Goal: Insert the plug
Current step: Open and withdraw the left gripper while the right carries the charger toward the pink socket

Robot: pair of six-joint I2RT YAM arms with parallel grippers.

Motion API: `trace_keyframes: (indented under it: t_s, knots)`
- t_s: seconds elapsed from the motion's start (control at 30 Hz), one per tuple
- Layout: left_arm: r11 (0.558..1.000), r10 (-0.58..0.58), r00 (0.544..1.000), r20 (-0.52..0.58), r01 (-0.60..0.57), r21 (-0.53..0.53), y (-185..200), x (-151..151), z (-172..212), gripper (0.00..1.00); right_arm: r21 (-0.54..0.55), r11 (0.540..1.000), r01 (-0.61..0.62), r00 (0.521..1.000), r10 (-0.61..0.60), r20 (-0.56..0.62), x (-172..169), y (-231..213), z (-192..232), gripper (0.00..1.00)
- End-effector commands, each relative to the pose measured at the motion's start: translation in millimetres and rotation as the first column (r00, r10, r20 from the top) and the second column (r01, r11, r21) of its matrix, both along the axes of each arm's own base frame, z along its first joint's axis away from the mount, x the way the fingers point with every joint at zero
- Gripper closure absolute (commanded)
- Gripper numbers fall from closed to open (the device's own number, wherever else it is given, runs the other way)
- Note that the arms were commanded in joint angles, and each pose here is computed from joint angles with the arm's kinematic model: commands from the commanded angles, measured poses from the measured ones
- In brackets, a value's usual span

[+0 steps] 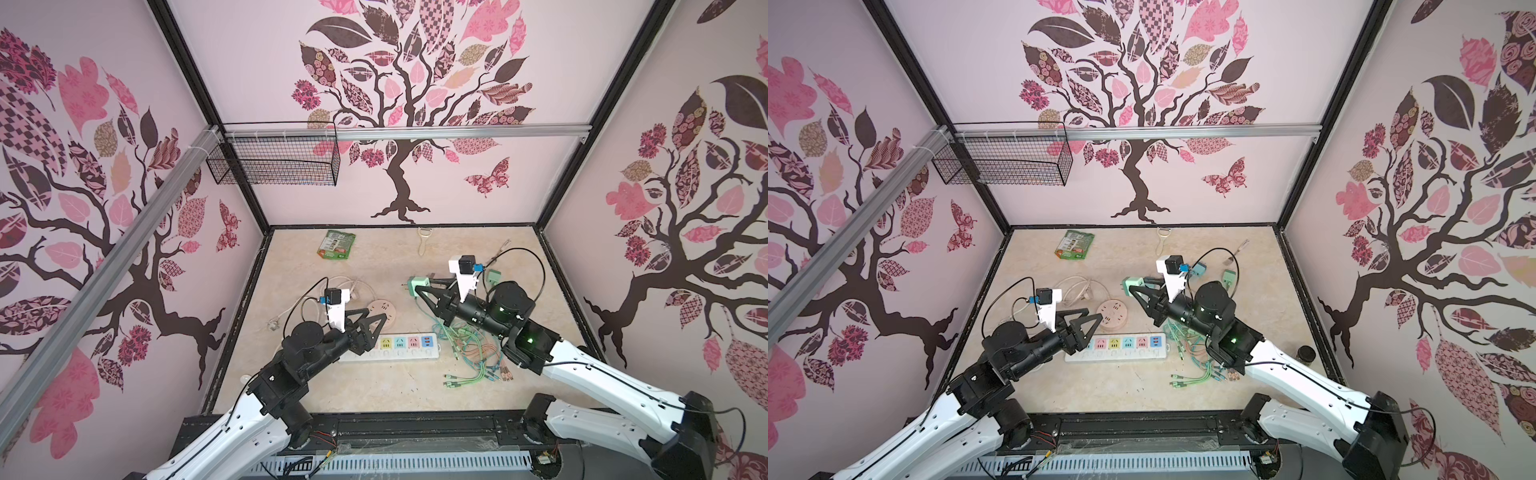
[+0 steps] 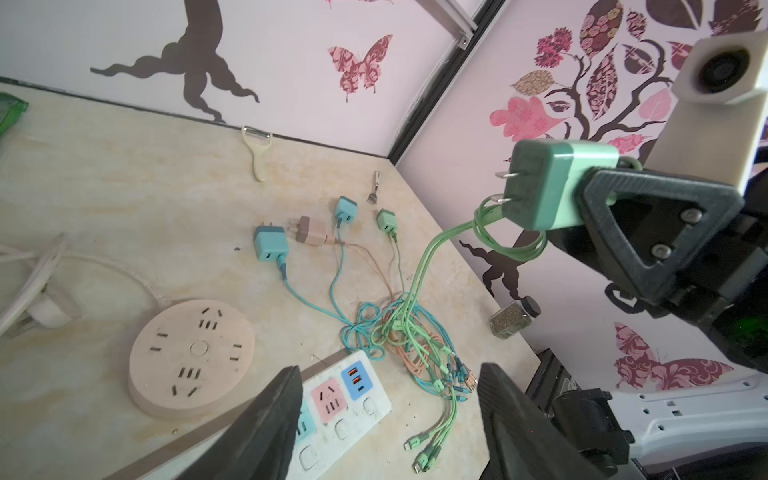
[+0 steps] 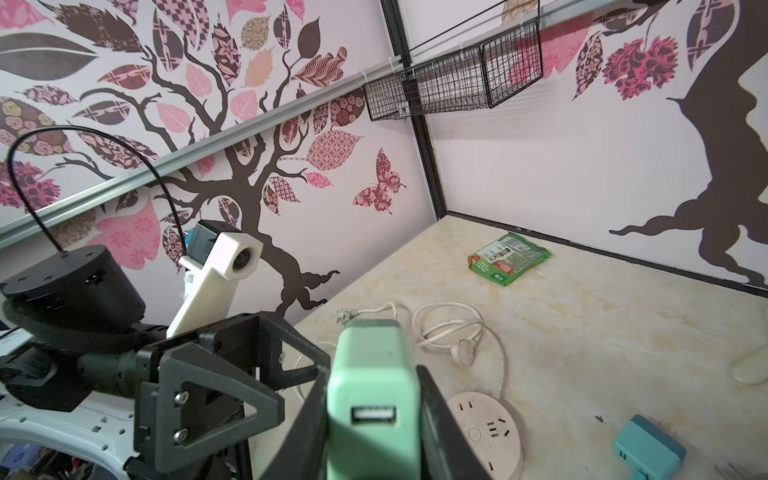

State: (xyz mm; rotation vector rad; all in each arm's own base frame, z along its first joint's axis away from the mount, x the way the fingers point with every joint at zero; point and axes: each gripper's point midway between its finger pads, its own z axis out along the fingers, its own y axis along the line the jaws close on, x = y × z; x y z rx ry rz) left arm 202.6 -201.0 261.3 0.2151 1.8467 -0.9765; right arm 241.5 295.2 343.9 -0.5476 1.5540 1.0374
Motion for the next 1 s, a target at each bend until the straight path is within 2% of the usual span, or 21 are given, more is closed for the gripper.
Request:
trace_keyframes:
  t_s: [0.0, 0.13, 0.43, 0.97]
  knots:
    - [0.997, 0.056, 0.997, -0.055, -0.053, 0.048, 13, 0, -20, 0.3, -0.004, 1.0, -0.013, 1.0, 0.014, 0.028, 12, 8, 14, 0.78]
    - [0.991, 0.106, 0.992, -0.063, -0.101, 0.083, 25, 0, -26, 0.3, -0.025, 0.999, -0.02, 1.0, 0.021, 0.022, 30, 21, 10, 0.78]
    - [0.984, 0.162, 0.985, -0.053, -0.158, 0.084, 43, -5, -28, 0.3, -0.075, 0.995, -0.061, 0.998, 0.062, 0.012, 62, 57, 6, 0.78]
    - [0.979, 0.181, 0.981, -0.067, -0.173, 0.111, 54, -12, -36, 0.3, -0.083, 0.984, -0.155, 0.986, 0.15, -0.068, 113, 120, -42, 0.79]
